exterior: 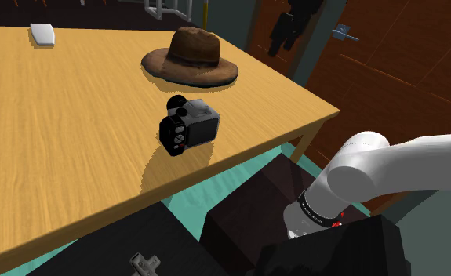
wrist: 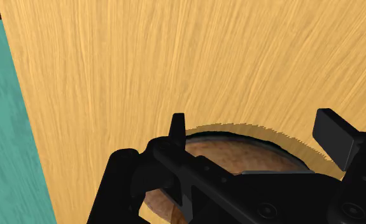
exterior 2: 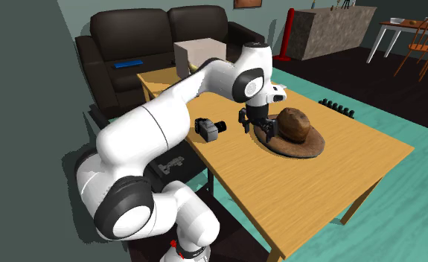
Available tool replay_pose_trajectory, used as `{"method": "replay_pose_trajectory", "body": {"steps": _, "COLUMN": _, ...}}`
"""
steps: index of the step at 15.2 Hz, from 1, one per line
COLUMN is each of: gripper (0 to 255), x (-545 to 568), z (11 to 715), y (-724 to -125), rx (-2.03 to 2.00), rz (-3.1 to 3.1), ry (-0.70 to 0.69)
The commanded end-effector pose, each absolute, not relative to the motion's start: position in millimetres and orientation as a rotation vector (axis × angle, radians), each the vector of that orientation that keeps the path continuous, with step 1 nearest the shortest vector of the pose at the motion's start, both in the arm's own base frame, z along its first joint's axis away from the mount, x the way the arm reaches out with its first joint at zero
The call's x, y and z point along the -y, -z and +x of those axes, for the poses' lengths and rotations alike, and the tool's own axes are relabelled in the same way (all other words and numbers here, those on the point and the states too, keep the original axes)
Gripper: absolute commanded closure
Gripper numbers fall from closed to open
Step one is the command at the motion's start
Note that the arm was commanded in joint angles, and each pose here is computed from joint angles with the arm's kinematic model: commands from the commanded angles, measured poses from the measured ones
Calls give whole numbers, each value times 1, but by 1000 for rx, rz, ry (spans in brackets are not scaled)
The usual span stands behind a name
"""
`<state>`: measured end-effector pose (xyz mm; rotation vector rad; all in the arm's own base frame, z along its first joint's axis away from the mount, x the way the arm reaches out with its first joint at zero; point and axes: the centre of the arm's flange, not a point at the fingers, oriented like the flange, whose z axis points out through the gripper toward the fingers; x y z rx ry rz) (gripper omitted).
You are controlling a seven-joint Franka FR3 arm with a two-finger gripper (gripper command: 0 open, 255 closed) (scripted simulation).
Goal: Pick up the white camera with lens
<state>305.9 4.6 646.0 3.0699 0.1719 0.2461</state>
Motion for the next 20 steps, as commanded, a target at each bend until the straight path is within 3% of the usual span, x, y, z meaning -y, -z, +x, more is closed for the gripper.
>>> {"method": "replay_pose_trajectory", "body": {"steps": 1, "gripper": 0, "x": -5, "z": 306, "y": -646, "rx": -172, "rz": 3070, "ry": -246}}
{"method": "replay_pose_trajectory", "body": {"steps": 20, "gripper": 0, "x": -232, "z": 370, "y": -571, "rx": 169, "rz": 3145, "ry": 77}}
